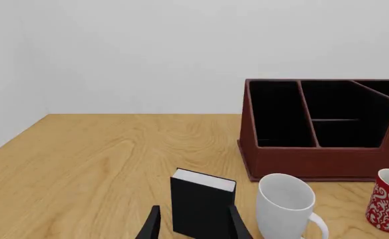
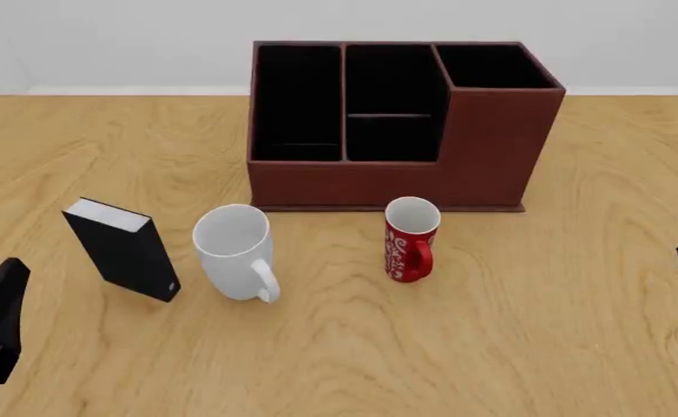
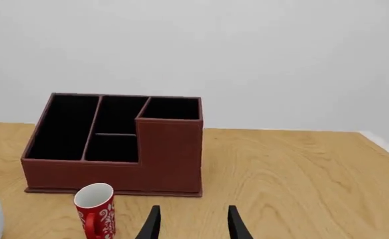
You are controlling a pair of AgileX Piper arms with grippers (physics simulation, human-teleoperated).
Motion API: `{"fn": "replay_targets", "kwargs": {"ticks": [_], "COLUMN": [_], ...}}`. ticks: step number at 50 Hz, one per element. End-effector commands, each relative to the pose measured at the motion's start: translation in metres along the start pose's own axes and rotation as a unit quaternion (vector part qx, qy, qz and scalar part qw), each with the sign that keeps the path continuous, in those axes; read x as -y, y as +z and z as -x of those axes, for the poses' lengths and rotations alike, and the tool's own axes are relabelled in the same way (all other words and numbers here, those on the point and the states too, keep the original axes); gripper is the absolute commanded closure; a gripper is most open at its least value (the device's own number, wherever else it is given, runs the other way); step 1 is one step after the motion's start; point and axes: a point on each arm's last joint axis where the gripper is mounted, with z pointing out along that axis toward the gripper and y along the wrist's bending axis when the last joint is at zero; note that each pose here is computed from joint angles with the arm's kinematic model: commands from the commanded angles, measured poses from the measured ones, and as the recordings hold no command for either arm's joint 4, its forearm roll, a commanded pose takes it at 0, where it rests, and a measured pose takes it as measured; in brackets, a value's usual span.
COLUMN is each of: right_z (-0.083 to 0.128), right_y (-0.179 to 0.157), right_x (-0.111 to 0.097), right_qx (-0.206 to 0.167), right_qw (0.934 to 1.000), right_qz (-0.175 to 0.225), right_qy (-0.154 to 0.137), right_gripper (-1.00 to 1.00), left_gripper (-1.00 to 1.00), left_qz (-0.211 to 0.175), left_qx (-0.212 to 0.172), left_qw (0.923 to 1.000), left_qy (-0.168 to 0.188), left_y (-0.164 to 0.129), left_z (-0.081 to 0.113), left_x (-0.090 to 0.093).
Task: Pick up the white mug and place it to the right of the caddy.
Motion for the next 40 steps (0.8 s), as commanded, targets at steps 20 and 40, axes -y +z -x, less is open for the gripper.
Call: {"fn": "replay_targets", "kwargs": {"ticks": [20,40], "right_z": [0.111,0.159], "right_y": [-0.031,0.016], "right_x": [0.002,-0.013], "right_qx": [0.081,0.040], "right_qw": [0.9934,0.9783], "right_qz": [0.070,0.175], "right_qy": [-0.040,-0.104], "right_gripper": [-1.00,-1.00], "left_gripper": [-1.00,-1.00], "left_qz": [0.000,0.000], "left_qx": [0.000,0.000], "left_qw": [1.0000,1.0000], "left_qy": [0.000,0.000], "left_y": [0.000,0.000], "left_z": [0.000,0.000], "left_x": [0.000,0.000]}}
